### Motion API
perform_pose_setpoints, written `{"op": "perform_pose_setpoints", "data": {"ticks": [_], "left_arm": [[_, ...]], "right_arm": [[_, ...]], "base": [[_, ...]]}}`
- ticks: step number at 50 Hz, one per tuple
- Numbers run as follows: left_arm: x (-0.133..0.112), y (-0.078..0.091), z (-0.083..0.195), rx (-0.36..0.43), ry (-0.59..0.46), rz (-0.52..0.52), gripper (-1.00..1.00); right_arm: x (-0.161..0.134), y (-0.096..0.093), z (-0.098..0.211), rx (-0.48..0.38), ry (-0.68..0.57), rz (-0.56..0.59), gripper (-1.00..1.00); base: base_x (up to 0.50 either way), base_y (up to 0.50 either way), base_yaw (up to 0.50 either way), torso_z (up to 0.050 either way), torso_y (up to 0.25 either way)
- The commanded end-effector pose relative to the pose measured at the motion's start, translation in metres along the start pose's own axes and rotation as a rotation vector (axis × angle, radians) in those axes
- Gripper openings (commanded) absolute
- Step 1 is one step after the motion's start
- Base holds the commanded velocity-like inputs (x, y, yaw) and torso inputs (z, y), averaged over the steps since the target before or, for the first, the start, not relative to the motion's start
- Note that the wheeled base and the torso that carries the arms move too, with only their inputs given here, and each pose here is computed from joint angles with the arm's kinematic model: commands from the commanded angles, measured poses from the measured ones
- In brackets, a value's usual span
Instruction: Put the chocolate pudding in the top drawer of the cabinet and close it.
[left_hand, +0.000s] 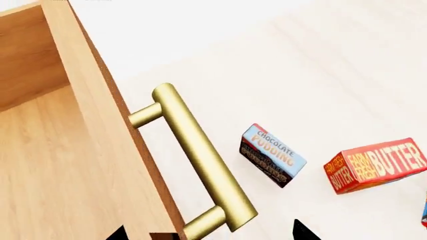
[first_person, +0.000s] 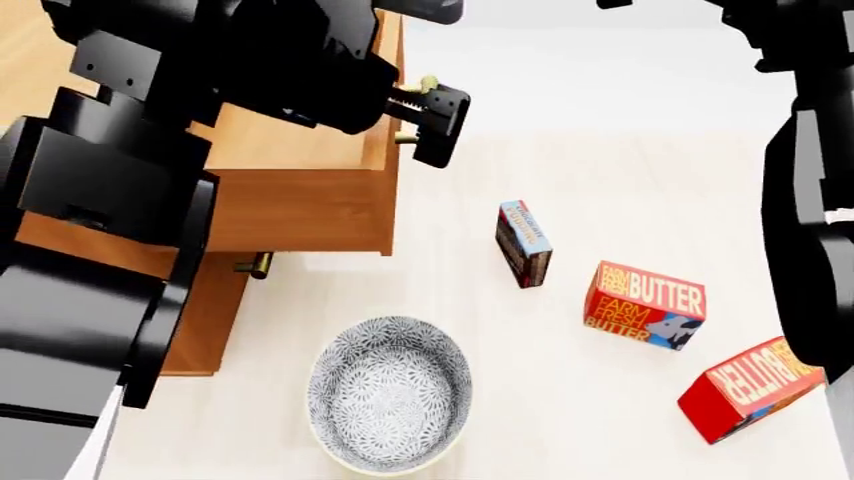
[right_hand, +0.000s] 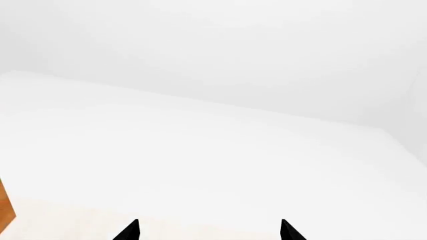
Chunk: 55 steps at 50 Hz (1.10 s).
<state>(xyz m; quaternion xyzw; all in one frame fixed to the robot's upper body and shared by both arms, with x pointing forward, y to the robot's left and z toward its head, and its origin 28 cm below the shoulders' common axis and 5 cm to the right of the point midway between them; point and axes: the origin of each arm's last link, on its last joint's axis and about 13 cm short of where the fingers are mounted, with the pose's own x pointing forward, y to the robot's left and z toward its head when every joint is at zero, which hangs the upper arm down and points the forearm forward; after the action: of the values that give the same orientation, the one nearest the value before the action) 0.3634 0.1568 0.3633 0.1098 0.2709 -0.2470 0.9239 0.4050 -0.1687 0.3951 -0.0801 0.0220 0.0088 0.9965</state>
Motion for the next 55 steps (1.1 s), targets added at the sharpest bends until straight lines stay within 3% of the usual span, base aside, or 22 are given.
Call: {"op": "perform_pose_setpoints", "data": {"ticks": [1,9,15,31,47,55], "left_arm": [[-0.005,-0.030,0.010,0.039,-0.036,-0.171,1.00],[-0.009,-0.034,0.015,0.053,-0.053,-0.190,1.00],[-0.024,-0.026,0.028,0.072,-0.091,-0.164,1.00],[-0.087,0.019,0.063,0.065,-0.234,-0.011,1.00],[-0.124,0.061,0.057,0.066,-0.481,0.172,1.00],[-0.130,0.079,0.044,0.037,-0.612,0.300,1.00]], "right_arm": [[-0.002,-0.001,0.000,0.000,0.001,-0.002,1.00],[-0.001,0.001,0.000,0.000,0.003,0.000,1.00],[0.000,0.002,0.000,0.000,0.004,0.003,1.00],[-0.002,0.006,-0.003,0.001,0.005,0.019,1.00],[-0.015,0.007,-0.010,-0.012,0.038,0.089,1.00],[-0.028,0.002,-0.017,-0.064,0.127,0.146,1.00]], "base": [[0.00,0.00,0.00,0.000,0.000],[0.00,0.00,0.00,0.000,0.000],[0.00,0.00,0.00,0.000,0.000],[0.00,0.00,0.00,0.000,0.001],[0.00,0.00,0.00,0.000,0.000],[0.00,0.00,0.00,0.000,0.000]]}}
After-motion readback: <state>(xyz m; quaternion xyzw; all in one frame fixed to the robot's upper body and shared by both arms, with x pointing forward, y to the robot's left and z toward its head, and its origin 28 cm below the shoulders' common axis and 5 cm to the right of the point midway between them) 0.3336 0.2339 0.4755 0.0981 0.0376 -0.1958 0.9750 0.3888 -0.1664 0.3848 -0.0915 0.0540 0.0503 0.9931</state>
